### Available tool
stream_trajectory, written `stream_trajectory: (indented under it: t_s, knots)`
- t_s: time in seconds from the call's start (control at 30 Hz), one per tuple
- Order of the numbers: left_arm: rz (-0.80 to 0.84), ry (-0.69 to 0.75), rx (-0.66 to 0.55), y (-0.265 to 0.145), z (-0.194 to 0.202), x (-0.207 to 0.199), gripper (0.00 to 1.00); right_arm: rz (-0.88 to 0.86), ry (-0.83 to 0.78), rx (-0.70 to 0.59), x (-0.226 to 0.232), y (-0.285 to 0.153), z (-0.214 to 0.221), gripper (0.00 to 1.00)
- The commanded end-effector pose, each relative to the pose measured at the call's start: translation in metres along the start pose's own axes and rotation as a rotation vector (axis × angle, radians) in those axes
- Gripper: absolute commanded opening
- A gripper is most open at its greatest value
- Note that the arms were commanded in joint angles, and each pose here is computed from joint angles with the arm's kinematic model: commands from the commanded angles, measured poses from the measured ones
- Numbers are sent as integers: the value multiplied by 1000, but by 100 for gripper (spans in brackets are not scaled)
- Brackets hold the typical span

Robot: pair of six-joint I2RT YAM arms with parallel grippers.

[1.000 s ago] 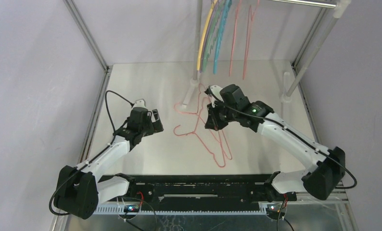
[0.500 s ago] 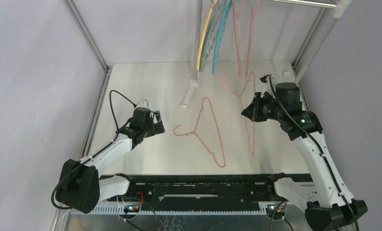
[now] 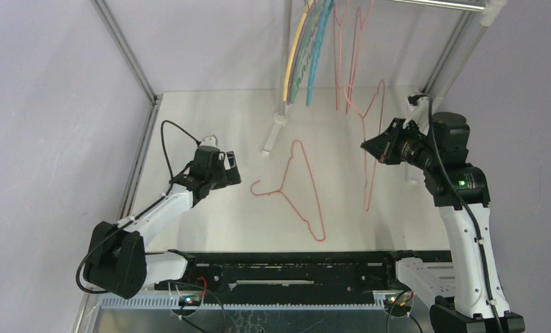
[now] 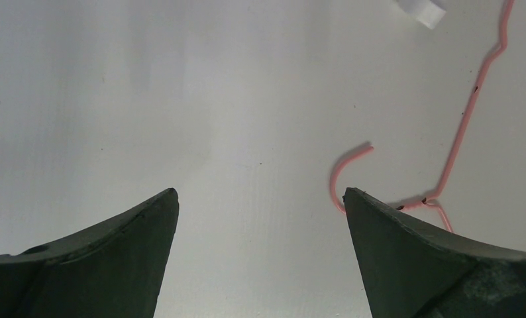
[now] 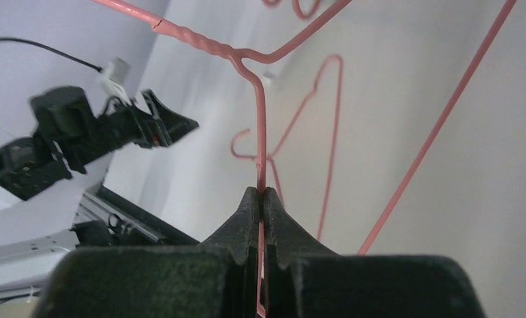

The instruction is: Organize the hangers

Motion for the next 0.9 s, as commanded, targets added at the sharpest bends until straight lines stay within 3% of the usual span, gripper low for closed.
stream_trajectory:
  t_s: [0.0, 0.5, 0.87]
  knots:
    - [38, 24, -21, -2, -14, -11, 99, -66, 4, -161, 14, -12, -38, 0]
    - [17, 70, -6, -2, -8, -4, 100, -141, 62, -592, -8, 15, -177, 0]
    - [-20, 58, -11, -4, 4, 8, 99, -139, 175, -620, -61, 67, -219, 0]
Point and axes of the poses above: each gripper's point midway between its finger pads, its own y axis out along the fingers, its own x axis along the line the jaws close on, z = x × y, the point moved 8 cm from there along -y, back along the fingers, and after that the axes turned 8 degrees about -y, right-handed, at the moved point
